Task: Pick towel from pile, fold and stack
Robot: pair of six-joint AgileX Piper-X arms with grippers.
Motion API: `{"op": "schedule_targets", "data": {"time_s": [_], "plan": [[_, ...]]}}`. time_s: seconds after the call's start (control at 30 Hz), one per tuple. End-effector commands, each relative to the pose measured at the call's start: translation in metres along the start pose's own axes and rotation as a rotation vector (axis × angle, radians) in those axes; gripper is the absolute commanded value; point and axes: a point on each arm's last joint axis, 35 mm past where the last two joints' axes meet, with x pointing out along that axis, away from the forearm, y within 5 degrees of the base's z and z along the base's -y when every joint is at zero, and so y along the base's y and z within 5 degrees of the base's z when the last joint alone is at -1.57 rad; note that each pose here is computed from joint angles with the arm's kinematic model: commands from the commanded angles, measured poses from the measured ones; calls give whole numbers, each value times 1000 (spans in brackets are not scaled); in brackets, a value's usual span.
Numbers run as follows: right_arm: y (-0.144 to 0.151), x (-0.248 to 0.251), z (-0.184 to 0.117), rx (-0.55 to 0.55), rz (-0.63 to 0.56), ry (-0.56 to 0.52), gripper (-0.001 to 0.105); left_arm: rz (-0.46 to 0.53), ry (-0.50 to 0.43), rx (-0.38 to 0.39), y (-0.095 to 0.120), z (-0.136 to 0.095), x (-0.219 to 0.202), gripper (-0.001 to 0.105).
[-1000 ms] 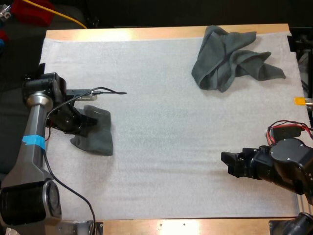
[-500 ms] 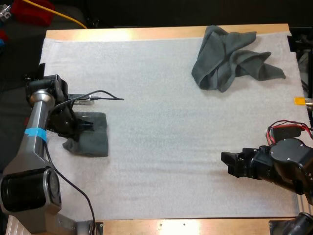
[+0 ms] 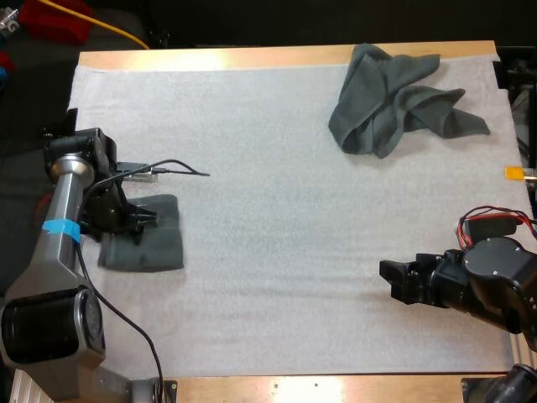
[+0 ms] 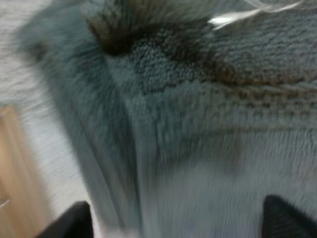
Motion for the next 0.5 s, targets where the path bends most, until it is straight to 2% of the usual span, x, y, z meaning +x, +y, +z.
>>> {"op": "schedule_targets", "data": {"time_s": [0.0, 0.2, 0.27, 0.4, 0.47], "plan": [[0, -2, 2, -2, -6, -11, 63, 49, -5, -21, 3, -1, -5, 69], [0, -2, 2, -2, -6, -11, 63, 36, -58, -43, 4, -8, -29, 69], [0, -2, 2, -2, -6, -11, 63, 4, -83, -42, 2, -12, -37, 69], [0, -2, 2, -2, -6, -11, 63, -146, -108, -32, -3, -19, -48, 69], [0, -2, 2, -2, -6, -11, 63, -176, -107, -27, -5, -19, -48, 69]]}}
